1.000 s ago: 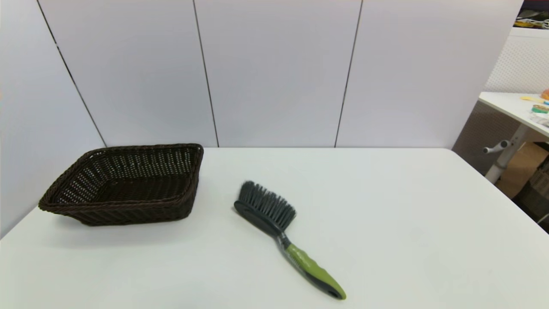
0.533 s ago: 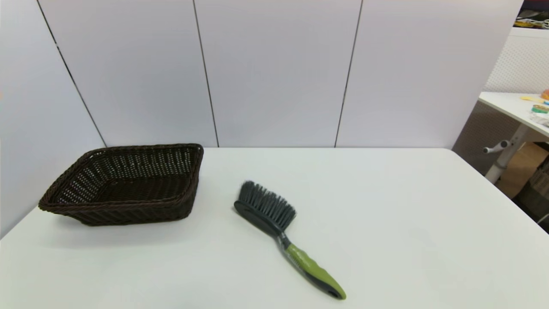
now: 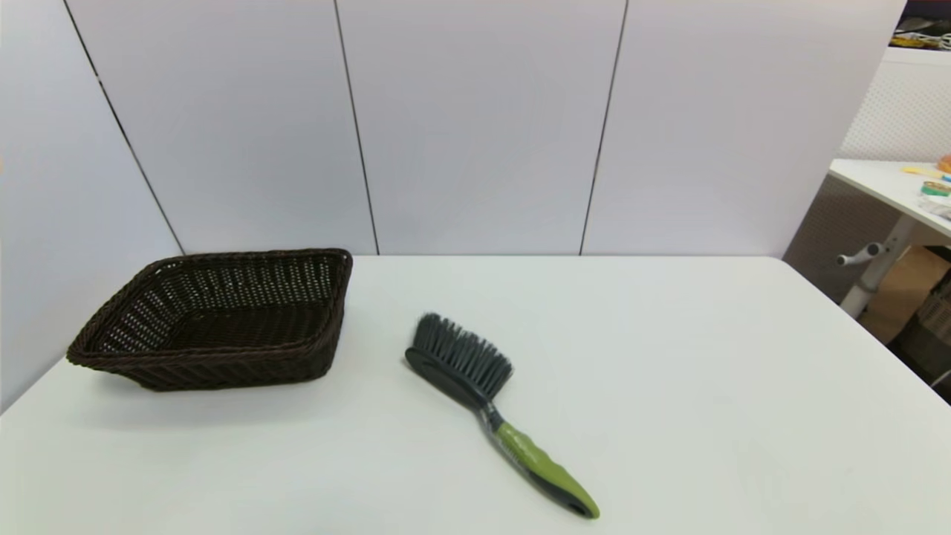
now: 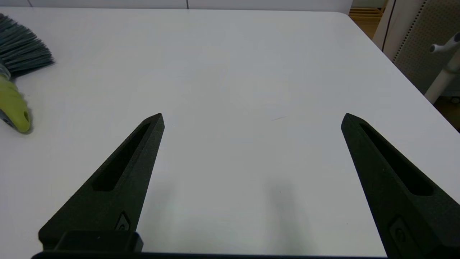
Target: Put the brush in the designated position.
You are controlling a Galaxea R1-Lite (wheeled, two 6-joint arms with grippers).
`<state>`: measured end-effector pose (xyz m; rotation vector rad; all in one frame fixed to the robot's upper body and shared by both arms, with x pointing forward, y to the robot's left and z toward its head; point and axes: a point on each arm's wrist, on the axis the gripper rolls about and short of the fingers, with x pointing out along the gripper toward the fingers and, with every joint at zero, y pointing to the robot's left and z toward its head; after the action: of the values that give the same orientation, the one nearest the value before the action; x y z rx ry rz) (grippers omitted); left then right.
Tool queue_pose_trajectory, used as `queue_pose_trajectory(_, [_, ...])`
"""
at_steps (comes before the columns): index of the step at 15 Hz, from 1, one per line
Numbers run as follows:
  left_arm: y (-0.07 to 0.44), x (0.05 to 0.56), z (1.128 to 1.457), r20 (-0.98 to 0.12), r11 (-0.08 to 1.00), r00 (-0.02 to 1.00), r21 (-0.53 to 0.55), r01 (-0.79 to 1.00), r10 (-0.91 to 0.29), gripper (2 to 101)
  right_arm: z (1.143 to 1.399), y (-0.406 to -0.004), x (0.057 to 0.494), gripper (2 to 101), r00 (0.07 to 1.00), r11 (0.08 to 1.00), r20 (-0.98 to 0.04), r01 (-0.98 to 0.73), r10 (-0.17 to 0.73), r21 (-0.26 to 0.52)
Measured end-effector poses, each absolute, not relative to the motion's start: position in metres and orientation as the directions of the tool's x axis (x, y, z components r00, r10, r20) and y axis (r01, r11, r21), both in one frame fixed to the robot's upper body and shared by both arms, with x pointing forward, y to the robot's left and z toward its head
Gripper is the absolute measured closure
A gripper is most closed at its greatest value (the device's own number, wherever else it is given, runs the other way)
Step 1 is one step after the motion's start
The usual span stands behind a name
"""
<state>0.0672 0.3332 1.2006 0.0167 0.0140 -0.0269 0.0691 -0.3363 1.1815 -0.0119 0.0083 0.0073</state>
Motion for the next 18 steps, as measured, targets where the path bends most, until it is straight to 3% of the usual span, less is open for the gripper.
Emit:
queue_pose_trajectory(5, [0.332, 0.083, 1.265, -0.088, 0.987, 0.990, 0.104, 0.119, -0.110, 5.3, 1.182, -0.336, 0.069, 5.0, 1.000, 1.000, -0.008, -0.007, 0.007, -0.012])
queue_pose_trajectory(10, [0.326, 0.139, 1.342, -0.187, 0.912, 0.953, 0.294, 0.287, -0.239, 5.3, 1.182, -0.336, 0.069, 5.0, 1.000, 1.000, -0.008, -0.007, 0.007, -0.011])
queue_pose_trajectory(14, [0.314, 0.203, 1.401, -0.325, 0.751, 0.863, 0.431, 0.500, -0.388, 5.3, 1.182, -0.336, 0.069, 5.0, 1.000, 1.000, -0.008, -0.007, 0.007, -0.011])
queue_pose_trajectory(18, [0.287, 0.258, 1.404, -0.547, 0.538, 0.677, 0.420, 0.731, -0.492, 5.3, 1.182, -0.336, 0.069, 5.0, 1.000, 1.000, -0.008, -0.008, 0.008, -0.012])
